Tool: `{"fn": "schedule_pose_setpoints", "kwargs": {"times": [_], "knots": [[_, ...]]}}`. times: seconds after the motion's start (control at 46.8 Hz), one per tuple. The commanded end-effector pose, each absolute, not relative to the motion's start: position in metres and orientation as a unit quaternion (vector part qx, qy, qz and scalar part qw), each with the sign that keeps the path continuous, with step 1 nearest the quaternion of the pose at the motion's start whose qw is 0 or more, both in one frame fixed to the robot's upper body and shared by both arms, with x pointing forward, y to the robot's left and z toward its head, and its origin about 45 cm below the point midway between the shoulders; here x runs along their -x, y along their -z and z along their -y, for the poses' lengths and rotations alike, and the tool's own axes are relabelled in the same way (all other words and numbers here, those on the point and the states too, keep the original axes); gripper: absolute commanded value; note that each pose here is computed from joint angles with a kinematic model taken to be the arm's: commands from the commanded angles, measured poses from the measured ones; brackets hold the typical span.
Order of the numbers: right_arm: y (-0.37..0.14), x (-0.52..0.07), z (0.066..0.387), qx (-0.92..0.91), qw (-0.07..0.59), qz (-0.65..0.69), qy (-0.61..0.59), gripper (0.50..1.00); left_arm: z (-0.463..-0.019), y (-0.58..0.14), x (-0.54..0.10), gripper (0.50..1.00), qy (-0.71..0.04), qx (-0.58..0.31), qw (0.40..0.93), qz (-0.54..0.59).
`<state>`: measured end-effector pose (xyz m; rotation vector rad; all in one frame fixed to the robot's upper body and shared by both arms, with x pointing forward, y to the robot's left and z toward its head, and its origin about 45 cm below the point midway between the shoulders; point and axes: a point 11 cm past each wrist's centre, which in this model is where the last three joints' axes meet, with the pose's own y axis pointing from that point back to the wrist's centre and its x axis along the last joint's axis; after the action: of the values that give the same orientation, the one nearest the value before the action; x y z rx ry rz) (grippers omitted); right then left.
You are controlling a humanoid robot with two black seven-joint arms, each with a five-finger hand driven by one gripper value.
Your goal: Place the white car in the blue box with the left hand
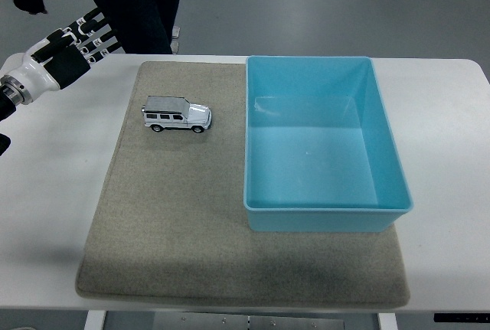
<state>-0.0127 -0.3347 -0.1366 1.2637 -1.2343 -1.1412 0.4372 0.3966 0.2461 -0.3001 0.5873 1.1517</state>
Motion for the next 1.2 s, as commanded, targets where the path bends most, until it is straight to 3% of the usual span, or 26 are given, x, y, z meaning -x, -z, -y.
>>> {"fn": "schedule_pose_setpoints", "kwargs": {"times": [0.0,0.577,0.876,1.175], "knots": [[0.137,0.013,0.335,-0.522,0.496,0.510,0.471,0.936,-0.395,-0.246,-0.438,0.996,-0.533,0.139,0.789,-0.273],[0.137,0.013,0.335,-0.522,0.496,0.510,0.471,0.936,-0.394,-0.256,-0.442,0.996,-0.532,0.137,0.795,-0.256],[0.137,0.013,0.335,-0.522,0.496,0.510,0.471,0.936,-0.386,-0.277,-0.450,0.996,-0.522,0.049,0.842,-0.131],[0.137,0.013,0.335,-0.522,0.496,0.510,0.471,0.936,-0.380,-0.305,-0.454,0.996,-0.463,-0.114,0.877,0.066]]}}
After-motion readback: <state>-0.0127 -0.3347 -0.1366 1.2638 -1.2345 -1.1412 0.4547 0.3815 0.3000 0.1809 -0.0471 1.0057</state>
